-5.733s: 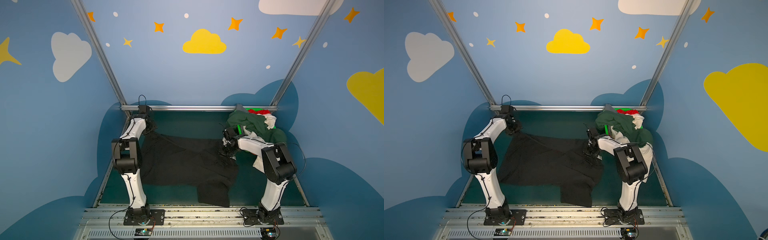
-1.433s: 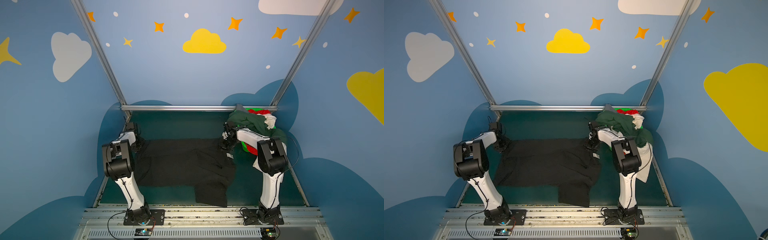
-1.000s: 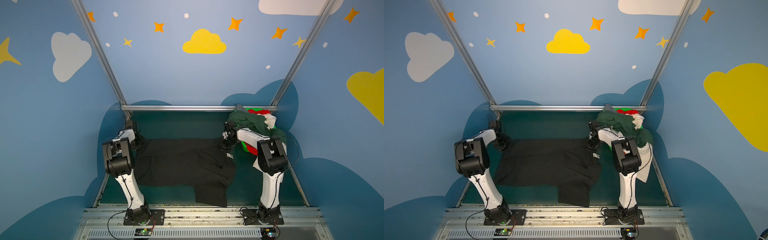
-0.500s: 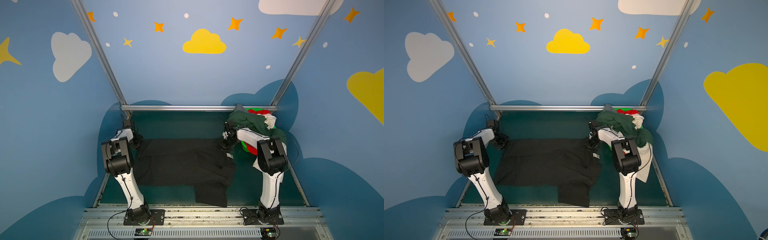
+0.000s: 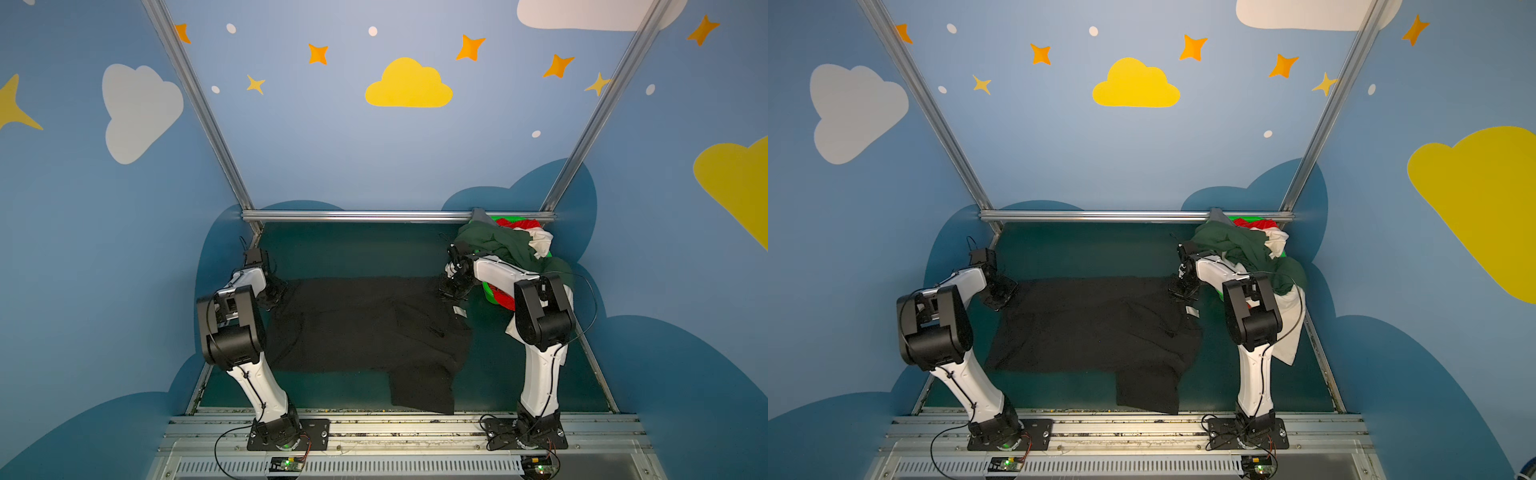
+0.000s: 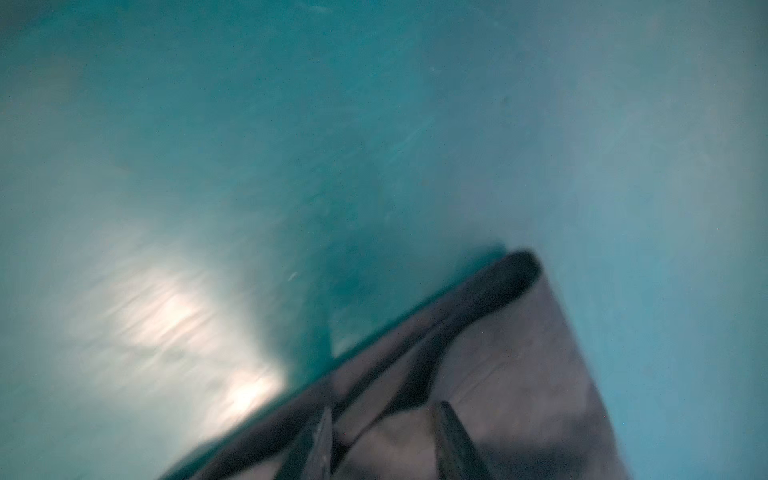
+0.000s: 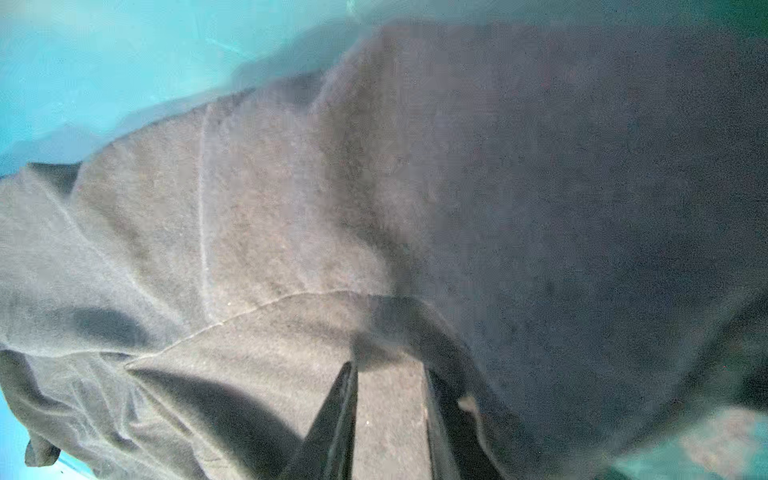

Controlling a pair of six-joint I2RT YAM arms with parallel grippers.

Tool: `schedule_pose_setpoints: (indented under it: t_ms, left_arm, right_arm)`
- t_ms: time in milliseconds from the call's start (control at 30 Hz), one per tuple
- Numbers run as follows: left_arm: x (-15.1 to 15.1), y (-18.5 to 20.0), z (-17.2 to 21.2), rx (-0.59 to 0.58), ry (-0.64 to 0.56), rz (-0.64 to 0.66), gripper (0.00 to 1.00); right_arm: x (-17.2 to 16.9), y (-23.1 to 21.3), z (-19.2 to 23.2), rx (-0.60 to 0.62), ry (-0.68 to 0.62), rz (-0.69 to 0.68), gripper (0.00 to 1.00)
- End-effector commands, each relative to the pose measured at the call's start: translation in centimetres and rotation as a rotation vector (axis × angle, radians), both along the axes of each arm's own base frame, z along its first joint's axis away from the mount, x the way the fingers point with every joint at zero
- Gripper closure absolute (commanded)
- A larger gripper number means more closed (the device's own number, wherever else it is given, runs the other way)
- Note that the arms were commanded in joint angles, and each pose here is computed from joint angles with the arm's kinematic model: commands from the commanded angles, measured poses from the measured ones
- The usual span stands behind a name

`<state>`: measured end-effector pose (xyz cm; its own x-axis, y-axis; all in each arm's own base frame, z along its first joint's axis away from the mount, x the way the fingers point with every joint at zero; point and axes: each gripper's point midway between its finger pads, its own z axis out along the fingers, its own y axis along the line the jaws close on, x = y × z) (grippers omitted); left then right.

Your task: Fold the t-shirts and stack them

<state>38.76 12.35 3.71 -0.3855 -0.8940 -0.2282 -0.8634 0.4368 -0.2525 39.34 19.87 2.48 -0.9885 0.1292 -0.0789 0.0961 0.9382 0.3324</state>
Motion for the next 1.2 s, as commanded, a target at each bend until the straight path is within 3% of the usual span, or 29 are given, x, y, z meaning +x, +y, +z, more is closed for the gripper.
schedule_pose_setpoints:
  t_ms: [0,233,533,1167]
  left_arm:
    - [-0.9,0.4,2.0,0.044,-0.033,0.028,0.55]
    - [-3.4,-1.5,2.4,0.010,-0.041,0.014,0.53]
    - [-6.3,-4.9,-0.8,-0.062,0.031,-0.021,0.54]
    - [-4.7,-2.4,-0.3,0.051,0.044,0.004,0.62]
  right_arm:
    - [-0.8,-2.0,-2.3,-0.084,0.053,-0.013,0.71]
    - [-1.1,-2.0,-2.4,-0.079,0.057,-0.014,0.71]
    - [-1.4,-2.2,-2.2,-0.077,0.052,-0.017,0.71]
    - [-1.5,-2.2,-2.4,-0.074,0.051,-0.017,0.71]
